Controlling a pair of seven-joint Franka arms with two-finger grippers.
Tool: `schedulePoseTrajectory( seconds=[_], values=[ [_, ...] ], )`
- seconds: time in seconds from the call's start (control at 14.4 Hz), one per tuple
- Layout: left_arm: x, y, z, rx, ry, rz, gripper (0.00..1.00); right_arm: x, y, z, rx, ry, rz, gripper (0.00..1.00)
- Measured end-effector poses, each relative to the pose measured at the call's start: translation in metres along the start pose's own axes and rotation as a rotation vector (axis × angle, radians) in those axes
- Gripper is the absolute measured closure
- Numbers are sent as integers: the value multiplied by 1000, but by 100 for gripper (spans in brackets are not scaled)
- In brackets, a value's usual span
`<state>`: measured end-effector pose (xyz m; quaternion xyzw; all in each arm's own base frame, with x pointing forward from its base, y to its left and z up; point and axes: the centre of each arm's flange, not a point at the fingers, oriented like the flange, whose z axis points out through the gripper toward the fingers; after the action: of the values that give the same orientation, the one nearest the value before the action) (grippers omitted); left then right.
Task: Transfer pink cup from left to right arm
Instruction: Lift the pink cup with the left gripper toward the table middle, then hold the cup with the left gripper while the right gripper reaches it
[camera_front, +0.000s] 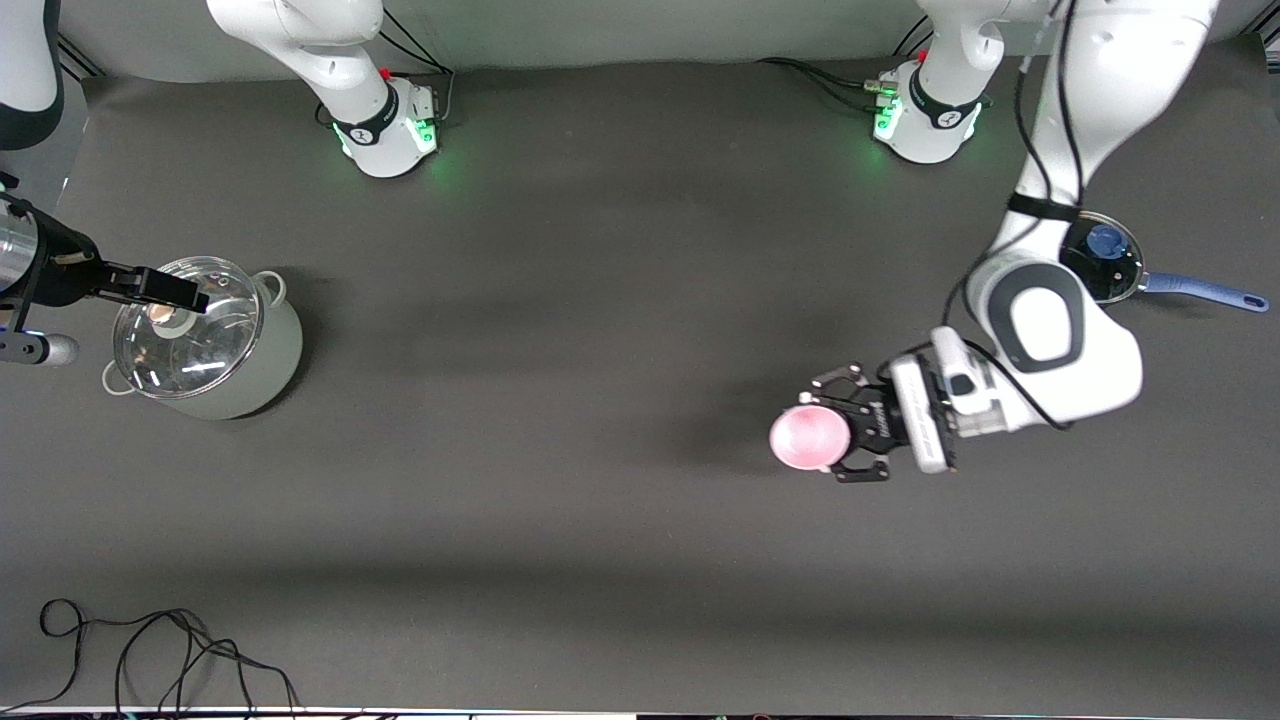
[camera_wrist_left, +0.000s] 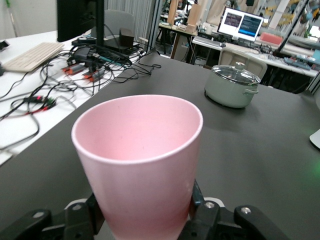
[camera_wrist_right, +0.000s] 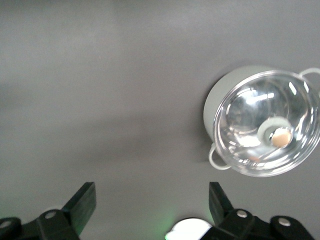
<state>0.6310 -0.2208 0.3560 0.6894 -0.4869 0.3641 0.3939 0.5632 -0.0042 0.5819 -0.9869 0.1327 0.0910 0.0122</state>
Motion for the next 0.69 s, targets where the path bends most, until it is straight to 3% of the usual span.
schedulePoseTrajectory(
  seconds=[0.21,0.42,0.69],
  values=[
    [41,40,40,-18,-16,74,35,-16,-50,-8,12,16,166,0],
    [78,87,81,-2,-37,139,35,-45,-114,-13,62,-8,361,0],
    [103,129,111,13,-47,183,35,-77,-182,-16,73,-16,530,0]
  ],
)
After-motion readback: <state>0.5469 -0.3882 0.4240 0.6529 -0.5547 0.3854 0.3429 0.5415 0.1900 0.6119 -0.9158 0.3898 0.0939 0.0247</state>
